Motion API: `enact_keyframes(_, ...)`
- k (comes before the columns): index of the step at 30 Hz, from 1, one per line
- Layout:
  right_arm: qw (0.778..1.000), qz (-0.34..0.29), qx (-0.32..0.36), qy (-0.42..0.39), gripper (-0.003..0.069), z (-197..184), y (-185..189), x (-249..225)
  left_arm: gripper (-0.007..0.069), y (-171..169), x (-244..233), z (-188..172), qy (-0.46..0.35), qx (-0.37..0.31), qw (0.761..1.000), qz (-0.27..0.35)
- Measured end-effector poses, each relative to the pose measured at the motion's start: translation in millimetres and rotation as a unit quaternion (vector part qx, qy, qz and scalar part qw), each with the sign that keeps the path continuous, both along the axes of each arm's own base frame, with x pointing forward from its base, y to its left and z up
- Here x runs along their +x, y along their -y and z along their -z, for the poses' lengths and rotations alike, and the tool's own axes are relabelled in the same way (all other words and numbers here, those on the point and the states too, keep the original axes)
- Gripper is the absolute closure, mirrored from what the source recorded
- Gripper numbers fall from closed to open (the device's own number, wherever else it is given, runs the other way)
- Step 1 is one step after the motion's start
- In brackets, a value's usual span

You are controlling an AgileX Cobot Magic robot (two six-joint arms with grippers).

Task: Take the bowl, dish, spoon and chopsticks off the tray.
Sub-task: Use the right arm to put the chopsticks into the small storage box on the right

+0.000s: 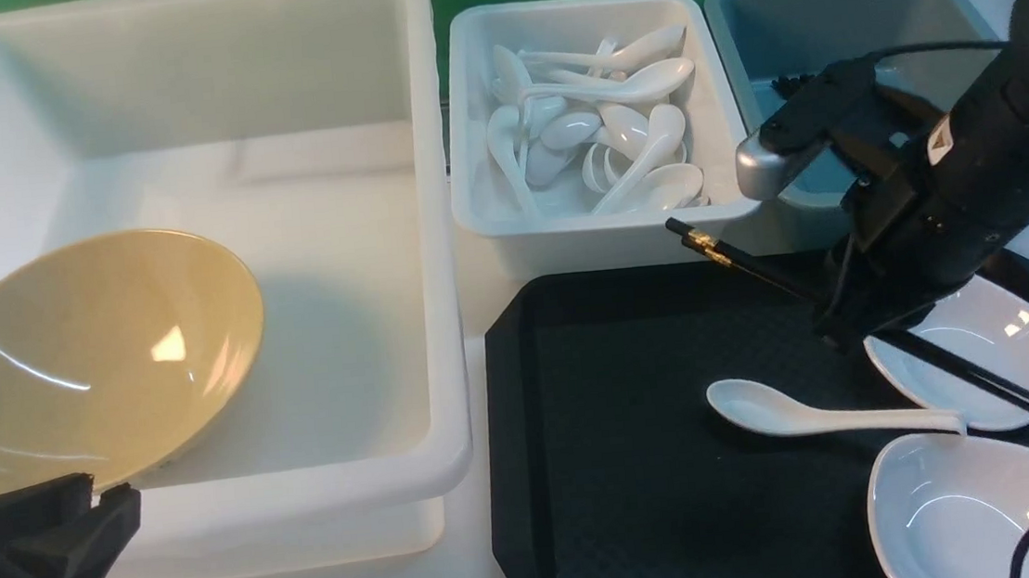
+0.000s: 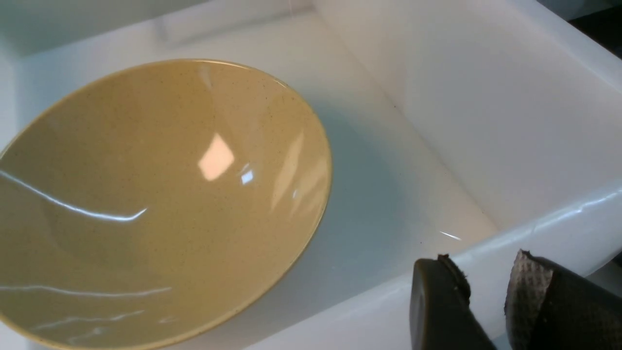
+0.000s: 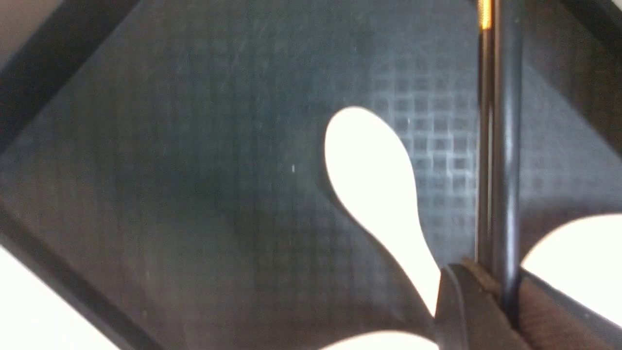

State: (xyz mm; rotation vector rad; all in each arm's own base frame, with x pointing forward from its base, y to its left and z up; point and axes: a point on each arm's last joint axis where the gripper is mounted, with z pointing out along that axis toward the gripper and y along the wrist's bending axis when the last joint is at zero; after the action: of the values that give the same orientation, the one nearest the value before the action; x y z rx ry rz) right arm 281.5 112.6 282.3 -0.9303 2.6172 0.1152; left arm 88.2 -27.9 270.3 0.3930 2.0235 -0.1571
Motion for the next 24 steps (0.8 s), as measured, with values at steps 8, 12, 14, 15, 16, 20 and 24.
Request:
enact_keyframes(8, 0.961, 0.109, 0.059, 0.246, 0.0572, -48, 44, 31, 0.0468, 0, 0, 0, 0.000, 0.000, 1.000, 0.000)
enact_keyframes(12, 0.890, 0.164, 0.121, 0.409, 0.0572, -57, 62, 72, 0.0468, 0, 0, 0, 0.000, 0.000, 1.000, 0.000)
enact_keyframes(14, 0.864, 0.167, 0.130, 0.457, 0.0557, -50, 66, 94, 0.0468, 0, 0, 0, 0.000, 0.000, 1.000, 0.000)
enact_keyframes(15, 0.858, 0.170, 0.127, 0.467, 0.0533, -42, 69, 110, 0.0468, 0, 0, 0, 0.000, 0.000, 1.000, 0.000)
enact_keyframes(16, 0.862, 0.171, 0.122, 0.462, 0.0496, -33, 71, 122, 0.0468, 0, 0, 0, 0.000, 0.000, 1.000, 0.000)
enact_keyframes(20, 0.886, 0.182, 0.102, 0.413, 0.0374, -11, 76, 142, 0.0468, 0, 0, 0, -0.001, -0.003, 1.000, -0.002)
enact_keyframes(24, 0.928, 0.194, 0.080, 0.308, 0.0261, -2, 75, 136, 0.0468, 0, 0, 0, -0.004, -0.003, 1.000, -0.001)
